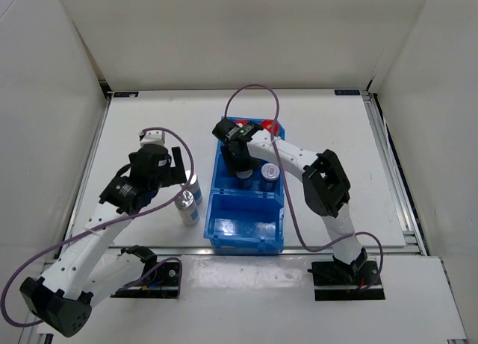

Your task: Organize the condiment bottles

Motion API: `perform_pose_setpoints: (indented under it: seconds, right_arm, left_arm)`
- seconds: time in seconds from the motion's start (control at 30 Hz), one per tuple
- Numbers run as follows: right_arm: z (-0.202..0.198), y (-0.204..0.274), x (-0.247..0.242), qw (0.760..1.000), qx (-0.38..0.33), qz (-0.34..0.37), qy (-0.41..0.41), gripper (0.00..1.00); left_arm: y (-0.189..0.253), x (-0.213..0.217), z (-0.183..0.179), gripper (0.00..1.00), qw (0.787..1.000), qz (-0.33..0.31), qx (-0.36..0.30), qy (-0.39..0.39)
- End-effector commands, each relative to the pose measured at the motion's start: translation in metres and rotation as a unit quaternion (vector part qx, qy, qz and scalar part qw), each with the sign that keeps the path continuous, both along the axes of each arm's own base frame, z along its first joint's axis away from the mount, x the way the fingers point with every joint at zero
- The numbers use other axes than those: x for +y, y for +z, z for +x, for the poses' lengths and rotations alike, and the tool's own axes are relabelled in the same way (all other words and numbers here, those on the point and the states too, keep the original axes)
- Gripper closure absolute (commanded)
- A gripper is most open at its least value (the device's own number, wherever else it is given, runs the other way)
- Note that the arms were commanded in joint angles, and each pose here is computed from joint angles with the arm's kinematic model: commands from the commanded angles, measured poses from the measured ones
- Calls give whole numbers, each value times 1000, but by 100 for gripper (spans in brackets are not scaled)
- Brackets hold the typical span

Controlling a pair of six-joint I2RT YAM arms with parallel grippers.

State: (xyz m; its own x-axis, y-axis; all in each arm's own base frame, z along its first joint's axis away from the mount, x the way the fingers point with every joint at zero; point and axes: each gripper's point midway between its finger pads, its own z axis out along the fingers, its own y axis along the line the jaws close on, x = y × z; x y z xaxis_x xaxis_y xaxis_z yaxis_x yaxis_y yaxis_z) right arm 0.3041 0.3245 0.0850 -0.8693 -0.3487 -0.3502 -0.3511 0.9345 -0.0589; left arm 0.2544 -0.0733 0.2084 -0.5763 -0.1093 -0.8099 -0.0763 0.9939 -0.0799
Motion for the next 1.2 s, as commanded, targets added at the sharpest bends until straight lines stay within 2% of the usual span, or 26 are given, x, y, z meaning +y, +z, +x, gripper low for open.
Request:
perform_pose_setpoints:
  seconds: [0.0, 0.03, 0.1, 0.13, 0.23, 0.37, 0.4, 0.43, 0.53, 0.67, 0.7, 0.73, 0.87, 1.03, 1.13, 1.17]
  right_arm:
    - [17, 26, 17, 999, -37, 35, 6, 63]
    - [17, 21, 17, 999, -34, 31, 6, 50]
    - [17, 26, 20, 998, -36, 43, 8, 29]
    - [17, 34, 20, 998, -43, 48, 13, 12]
    - [19, 72, 19, 995, -61, 77, 11, 1]
    - [13, 147, -7, 989, -115, 92, -9, 1]
    - [8, 183, -18, 982, -148, 118, -15, 1]
    - [2, 197, -28, 979, -161, 122, -19, 1]
    - [-23, 231, -70, 970, -201, 136, -33, 1]
    - [-59, 226, -129, 965, -221, 123, -65, 1]
    - [-73, 235, -146, 959, -237, 140, -74, 1]
    - [-83, 214, -158, 964, -219, 125, -80, 1]
    - [-122, 201, -204, 960, -220, 133, -108, 1]
    - [-148, 184, -235, 962, -209, 123, -124, 1]
    - [-160, 180, -251, 962, -209, 119, -130, 1]
    - [-164, 177, -255, 965, -202, 108, -129, 1]
  left_arm:
    - [-5, 0, 2, 0, 1000, 2, 10, 2]
    - [-5, 0, 2, 0, 1000, 2, 10, 2]
    - [-5, -2, 1, 0, 1000, 0, 11, -1]
    - [-3, -9, 2, 0, 1000, -13, 9, -14]
    - [-3, -18, 1, 0, 999, -21, 12, -43]
    - [4, -39, -1, 0, 992, -42, -4, -115]
    - [1, -44, -2, 0, 990, -44, -1, -131]
    - [0, -52, -2, 0, 986, -51, -3, -158]
    - [-5, -59, -1, 0, 983, -55, 1, -174]
    - [-30, -62, 0, 0, 984, -49, 63, -162]
    - [-38, -62, -1, 0, 983, -47, 81, -158]
    - [-44, -64, 3, 0, 983, -47, 95, -153]
    - [-53, -54, 10, 0, 985, -30, 114, -123]
    - [-58, -44, 15, 0, 986, -25, 122, -107]
    - [-54, -46, 19, 11, 987, -26, 119, -107]
    - [-48, -45, 18, 23, 988, -29, 109, -108]
